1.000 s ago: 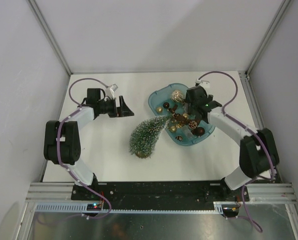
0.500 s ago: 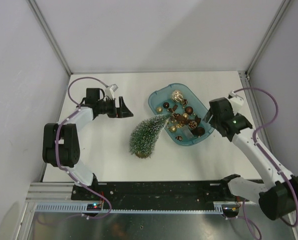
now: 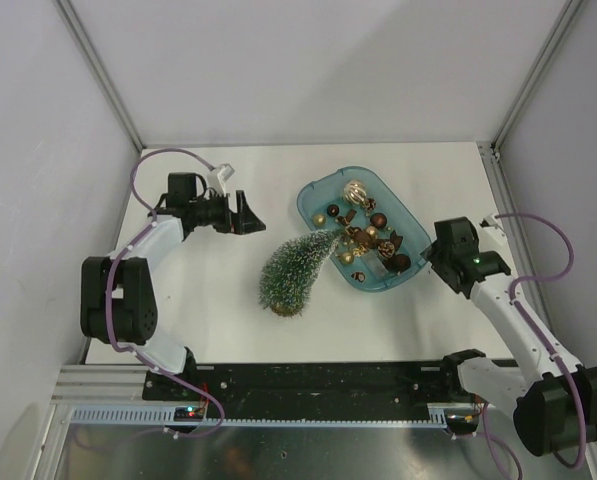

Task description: Decorate the small christmas tree

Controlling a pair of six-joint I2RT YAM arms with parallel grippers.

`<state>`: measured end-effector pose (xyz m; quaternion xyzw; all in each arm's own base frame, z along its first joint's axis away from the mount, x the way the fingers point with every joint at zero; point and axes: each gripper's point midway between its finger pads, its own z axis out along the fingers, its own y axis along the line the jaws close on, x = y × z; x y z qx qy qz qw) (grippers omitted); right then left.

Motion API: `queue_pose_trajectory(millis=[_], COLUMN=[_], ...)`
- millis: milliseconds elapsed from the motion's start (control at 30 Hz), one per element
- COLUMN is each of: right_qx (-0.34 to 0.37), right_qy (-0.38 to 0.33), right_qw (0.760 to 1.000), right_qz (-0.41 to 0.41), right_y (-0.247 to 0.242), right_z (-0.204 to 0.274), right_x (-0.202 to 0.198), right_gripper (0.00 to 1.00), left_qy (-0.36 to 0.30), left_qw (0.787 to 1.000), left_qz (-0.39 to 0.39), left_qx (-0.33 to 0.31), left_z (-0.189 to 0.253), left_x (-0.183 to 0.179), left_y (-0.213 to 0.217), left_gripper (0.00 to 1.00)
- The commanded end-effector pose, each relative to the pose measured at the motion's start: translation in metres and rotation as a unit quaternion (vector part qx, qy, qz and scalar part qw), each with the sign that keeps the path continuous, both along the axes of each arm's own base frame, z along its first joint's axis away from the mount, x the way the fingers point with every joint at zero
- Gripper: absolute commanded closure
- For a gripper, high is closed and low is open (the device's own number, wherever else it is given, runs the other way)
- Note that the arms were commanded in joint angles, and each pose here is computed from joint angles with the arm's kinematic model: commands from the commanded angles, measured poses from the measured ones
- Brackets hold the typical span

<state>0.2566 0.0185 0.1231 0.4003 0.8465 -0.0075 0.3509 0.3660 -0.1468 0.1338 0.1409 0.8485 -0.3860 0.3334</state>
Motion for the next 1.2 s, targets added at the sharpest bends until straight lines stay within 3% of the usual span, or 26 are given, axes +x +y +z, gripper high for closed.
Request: queue_pose_trajectory(millis=[0, 267, 533, 733, 967, 1167], right_qx=[0.037, 0.050, 0.039, 0.034, 0.031, 0.029], right_qy=[-0.092, -0.139, -0.117, -0.099, -0.172, -0.236], right_qw=[0.993, 0.984, 0.983, 0.984, 0.976, 0.967], right_qz=[-0.067, -0.104, -0.137, -0.145, -0.128, -0.093], right_y=[-0.007, -0.016, -0.028, -0.030, -0.035, -0.033], right_z=[0.017, 0.018, -0.015, -0.035, 0.010, 0.067], right_x=[0.028, 0.051, 0.061, 0.068, 0.078, 0.078], right_gripper=[0.28, 0.30, 0.35, 0.55, 0.96, 1.00], left_qy=[-0.026, -0.024, -0.033, -0.039, -0.039, -0.045], left_qw=[1.000, 1.000, 0.999, 0.999, 0.999, 0.999], left_qz=[-0.009, -0.013, -0.012, -0.009, -0.007, -0.007], left_qx=[0.005, 0.008, 0.010, 0.014, 0.021, 0.017], left_z=[0.012, 0.010, 0.016, 0.021, 0.019, 0.026], left_x=[-0.006, -0.012, -0.013, -0.013, -0.018, -0.021], left_y=[0.001, 0.002, 0.003, 0.004, 0.006, 0.006], left_gripper=[0.00, 0.00, 0.00, 0.00, 0.00, 0.00])
